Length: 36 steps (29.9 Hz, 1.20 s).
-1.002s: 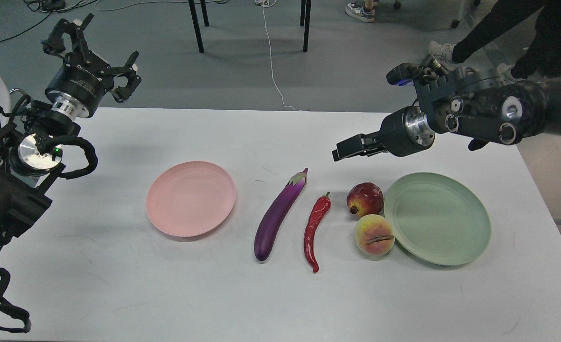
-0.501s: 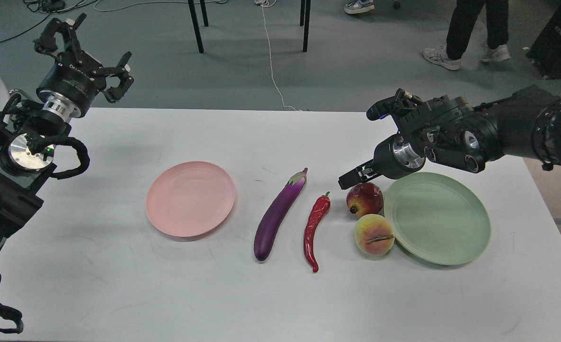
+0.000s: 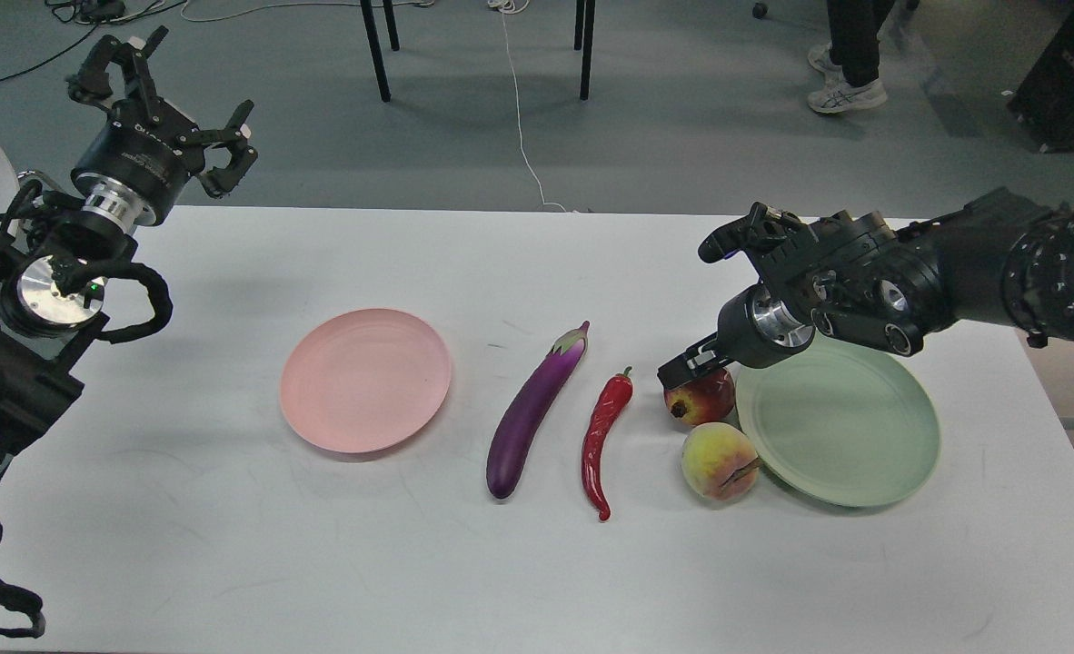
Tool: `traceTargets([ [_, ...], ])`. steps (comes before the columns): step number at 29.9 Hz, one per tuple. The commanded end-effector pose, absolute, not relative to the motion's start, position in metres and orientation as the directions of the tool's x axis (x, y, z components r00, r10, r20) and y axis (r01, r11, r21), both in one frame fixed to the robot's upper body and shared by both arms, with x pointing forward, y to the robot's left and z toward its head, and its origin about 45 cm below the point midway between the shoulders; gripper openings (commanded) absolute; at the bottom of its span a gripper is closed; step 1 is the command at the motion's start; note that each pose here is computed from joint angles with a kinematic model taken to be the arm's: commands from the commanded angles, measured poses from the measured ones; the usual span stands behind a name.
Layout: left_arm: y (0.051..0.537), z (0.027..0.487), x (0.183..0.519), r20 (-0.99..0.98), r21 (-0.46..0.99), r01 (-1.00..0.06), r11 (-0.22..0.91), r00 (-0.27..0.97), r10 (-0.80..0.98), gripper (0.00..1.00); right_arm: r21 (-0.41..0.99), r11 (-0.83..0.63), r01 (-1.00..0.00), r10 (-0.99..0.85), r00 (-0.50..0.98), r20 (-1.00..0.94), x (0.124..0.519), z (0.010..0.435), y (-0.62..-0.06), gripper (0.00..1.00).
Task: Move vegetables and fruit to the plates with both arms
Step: 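Lower the right gripper onto the red apple and grasp it, then carry the apple onto the green plate and release it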
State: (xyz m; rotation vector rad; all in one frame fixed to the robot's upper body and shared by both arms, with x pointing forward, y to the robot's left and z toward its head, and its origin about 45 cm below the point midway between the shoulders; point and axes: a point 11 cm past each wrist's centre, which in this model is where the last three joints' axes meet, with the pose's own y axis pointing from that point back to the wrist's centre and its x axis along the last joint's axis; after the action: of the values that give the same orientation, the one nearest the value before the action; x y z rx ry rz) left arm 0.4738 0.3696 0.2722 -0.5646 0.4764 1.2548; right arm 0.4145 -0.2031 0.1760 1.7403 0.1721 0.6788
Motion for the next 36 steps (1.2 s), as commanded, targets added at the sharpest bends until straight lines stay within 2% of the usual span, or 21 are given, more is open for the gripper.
traceTargets([
  [1,0.370,0.272,0.474,-0.621,-0.136,-0.968,0.209,0.248,0.743,0.98,0.930,-0.287,-0.228,0.459,0.820,0.343,0.413,0.175,-0.203,0.65],
  [8,0.373,0.274,0.474,-0.617,-0.137,-0.969,0.206,0.246,0.748,0.98,0.919,-0.302,-0.253,0.444,0.816,0.371,0.421,0.189,-0.200,0.43],
  [13,0.373,0.277,0.475,-0.614,-0.140,-0.968,0.208,0.250,0.748,0.98,0.876,-0.394,-0.277,0.390,0.813,0.433,0.430,0.228,-0.200,0.44],
  [18,0.376,0.280,0.474,-0.609,-0.141,-0.968,0.205,0.249,0.753,0.98,0.855,-0.386,-0.347,0.299,0.830,0.471,0.438,0.252,-0.243,0.44],
  [23,0.377,0.280,0.474,-0.607,-0.141,-0.969,0.205,0.248,0.755,0.98,0.878,-0.330,-0.346,0.238,0.870,0.432,0.419,0.248,-0.300,0.45],
  [25,0.377,0.280,0.474,-0.608,-0.141,-0.969,0.204,0.248,0.754,0.98,0.881,-0.316,-0.351,0.216,0.878,0.427,0.413,0.245,-0.318,0.50],
  [33,0.375,0.282,0.475,-0.607,-0.145,-0.967,0.209,0.254,0.753,0.98,0.906,-0.294,-0.305,0.150,0.921,0.359,0.389,0.202,-0.349,0.56],
  [35,0.376,0.283,0.476,-0.606,-0.146,-0.967,0.209,0.254,0.754,0.98,0.902,-0.304,-0.308,0.144,0.921,0.363,0.390,0.201,-0.347,0.61],
  [36,0.376,0.283,0.475,-0.605,-0.144,-0.967,0.208,0.253,0.755,0.98,0.900,-0.306,-0.312,0.139,0.920,0.366,0.390,0.201,-0.347,0.67],
])
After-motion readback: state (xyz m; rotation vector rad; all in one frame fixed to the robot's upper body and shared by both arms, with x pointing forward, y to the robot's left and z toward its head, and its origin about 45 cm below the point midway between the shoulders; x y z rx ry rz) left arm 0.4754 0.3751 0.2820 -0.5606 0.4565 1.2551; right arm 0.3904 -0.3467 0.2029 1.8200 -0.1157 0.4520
